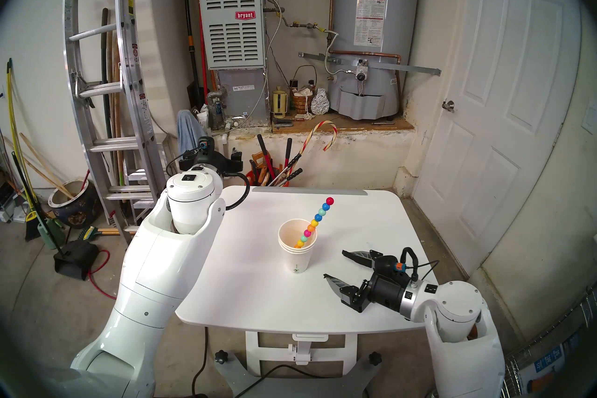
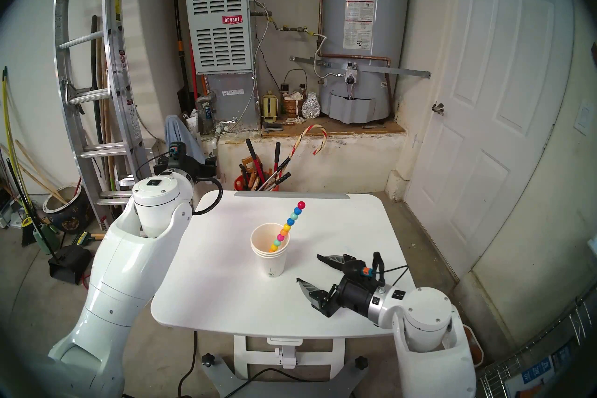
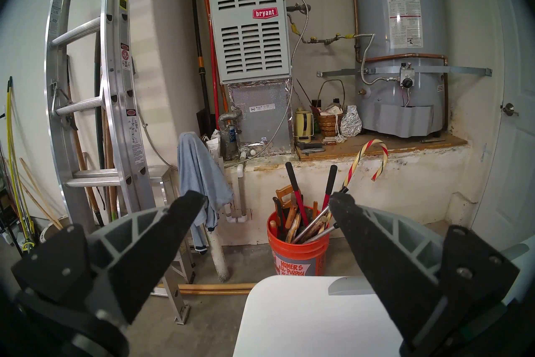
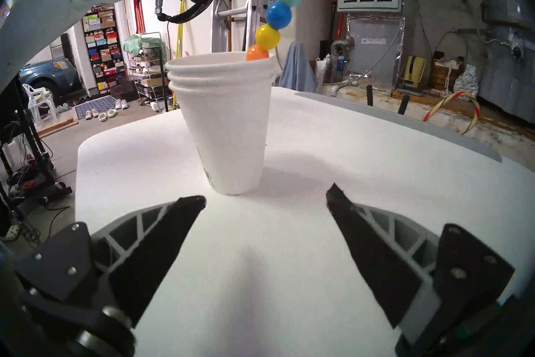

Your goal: Switch the marker to another color

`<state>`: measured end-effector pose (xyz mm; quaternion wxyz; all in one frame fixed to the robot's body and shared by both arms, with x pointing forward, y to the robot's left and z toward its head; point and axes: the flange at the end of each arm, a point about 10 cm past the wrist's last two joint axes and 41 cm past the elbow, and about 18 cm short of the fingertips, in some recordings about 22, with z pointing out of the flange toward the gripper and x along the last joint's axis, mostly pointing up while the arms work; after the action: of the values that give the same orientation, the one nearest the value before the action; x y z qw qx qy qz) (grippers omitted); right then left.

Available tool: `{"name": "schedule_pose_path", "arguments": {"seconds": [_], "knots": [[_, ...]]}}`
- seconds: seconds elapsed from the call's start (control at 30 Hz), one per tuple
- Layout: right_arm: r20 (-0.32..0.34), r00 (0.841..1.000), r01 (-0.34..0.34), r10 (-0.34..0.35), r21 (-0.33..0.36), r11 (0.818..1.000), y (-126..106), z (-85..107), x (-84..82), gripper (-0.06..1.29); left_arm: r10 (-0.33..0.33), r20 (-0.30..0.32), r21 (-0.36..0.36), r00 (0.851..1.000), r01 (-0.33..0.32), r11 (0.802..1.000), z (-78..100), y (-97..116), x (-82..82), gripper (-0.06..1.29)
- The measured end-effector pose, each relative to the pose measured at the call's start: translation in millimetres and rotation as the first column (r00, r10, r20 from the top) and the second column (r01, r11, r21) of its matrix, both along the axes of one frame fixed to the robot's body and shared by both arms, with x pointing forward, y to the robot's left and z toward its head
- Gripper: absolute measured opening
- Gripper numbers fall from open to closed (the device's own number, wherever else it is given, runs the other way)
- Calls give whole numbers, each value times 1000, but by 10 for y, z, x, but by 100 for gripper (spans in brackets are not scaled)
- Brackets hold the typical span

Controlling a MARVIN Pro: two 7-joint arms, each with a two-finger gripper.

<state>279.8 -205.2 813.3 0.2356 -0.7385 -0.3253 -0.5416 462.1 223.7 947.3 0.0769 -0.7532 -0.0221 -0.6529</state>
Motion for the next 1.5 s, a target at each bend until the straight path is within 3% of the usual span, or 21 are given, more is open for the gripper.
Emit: {"name": "schedule_pose_path", "arguments": {"seconds": [0.2,0.37,0.6,0.8,1.0,1.1,1.5], "knots": [[61,995,82,-82,3,997,-240,105,-113,118,0,0,0,1000,0,1000,0,0,0,123],[124,982,139,-142,29,990,-393,176,-113,118,0,0,0,1000,0,1000,0,0,0,123],[193,959,197,-207,68,978,-534,308,59,118,0,0,0,1000,0,1000,-1,0,0,123],[261,930,246,-258,78,966,-632,545,267,118,0,-1,0,1000,0,1000,-1,0,0,123],[294,913,268,-284,93,959,-661,814,441,118,0,-1,0,1000,0,1000,-2,1,0,123],[295,910,276,-293,97,956,-668,899,512,118,0,-1,0,1000,0,1000,-2,1,0,123],[270,935,214,-232,94,972,-481,1115,726,118,0,-1,0,1000,0,1000,-2,0,0,123]]}}
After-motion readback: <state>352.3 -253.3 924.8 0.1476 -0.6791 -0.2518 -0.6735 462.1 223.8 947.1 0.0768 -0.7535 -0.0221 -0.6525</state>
